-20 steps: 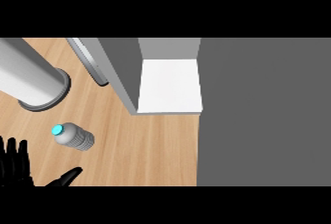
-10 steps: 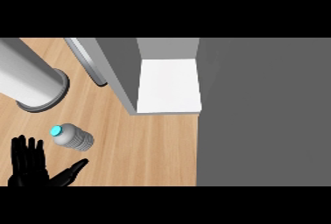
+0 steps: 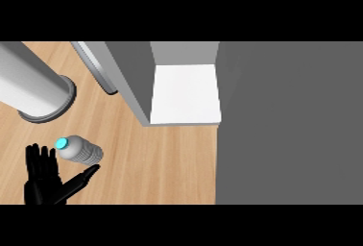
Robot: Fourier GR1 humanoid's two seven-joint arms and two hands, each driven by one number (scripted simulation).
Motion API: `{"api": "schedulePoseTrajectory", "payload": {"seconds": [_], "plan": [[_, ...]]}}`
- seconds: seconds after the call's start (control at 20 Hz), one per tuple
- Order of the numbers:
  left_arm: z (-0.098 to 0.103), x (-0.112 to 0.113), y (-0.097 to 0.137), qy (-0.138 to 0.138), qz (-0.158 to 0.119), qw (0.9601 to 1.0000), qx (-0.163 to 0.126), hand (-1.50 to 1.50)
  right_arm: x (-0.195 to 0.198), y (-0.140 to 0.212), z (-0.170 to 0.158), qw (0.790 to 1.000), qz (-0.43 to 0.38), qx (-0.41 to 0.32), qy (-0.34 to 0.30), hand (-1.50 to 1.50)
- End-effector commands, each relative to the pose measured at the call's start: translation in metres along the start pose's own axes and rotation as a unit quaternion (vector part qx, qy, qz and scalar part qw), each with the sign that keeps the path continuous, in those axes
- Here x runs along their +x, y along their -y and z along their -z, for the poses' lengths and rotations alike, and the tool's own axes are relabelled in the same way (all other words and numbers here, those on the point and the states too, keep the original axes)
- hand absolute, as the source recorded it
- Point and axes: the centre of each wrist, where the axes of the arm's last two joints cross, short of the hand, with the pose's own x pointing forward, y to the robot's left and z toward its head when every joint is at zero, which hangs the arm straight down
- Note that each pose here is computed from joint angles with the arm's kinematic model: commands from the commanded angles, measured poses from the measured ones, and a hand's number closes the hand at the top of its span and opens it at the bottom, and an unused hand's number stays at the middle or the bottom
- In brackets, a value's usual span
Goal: Pick up the bottled water, place it into the cabinet and close the cabinet
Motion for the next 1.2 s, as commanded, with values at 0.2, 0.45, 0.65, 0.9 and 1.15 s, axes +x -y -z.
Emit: {"api": "schedulePoseTrajectory", "payload": {"seconds": [0.2,0.45,0.65,0.9,1.15], "plan": [[0.014,-0.044,0.004,-0.006,0.005,0.9998,0.020,-1.50,0.043,-0.009,0.003,0.999,-0.004,0.011,0.044,-1.50],[0.016,-0.058,-0.005,-0.004,0.012,0.9995,0.029,-1.50,0.047,-0.007,-0.005,0.999,-0.012,0.010,0.039,-1.50],[0.027,-0.063,-0.018,-0.004,-0.037,0.9992,0.016,-1.50,0.034,-0.004,-0.004,0.999,-0.010,-0.004,0.048,-1.50],[0.039,-0.068,0.000,0.009,-0.096,0.9953,0.000,-1.50,0.037,-0.002,-0.006,0.999,-0.015,0.004,0.040,-1.50],[0.042,-0.071,-0.005,0.018,-0.119,0.9927,-0.013,-1.50,0.040,-0.004,-0.004,0.999,-0.017,0.004,0.037,-1.50]]}}
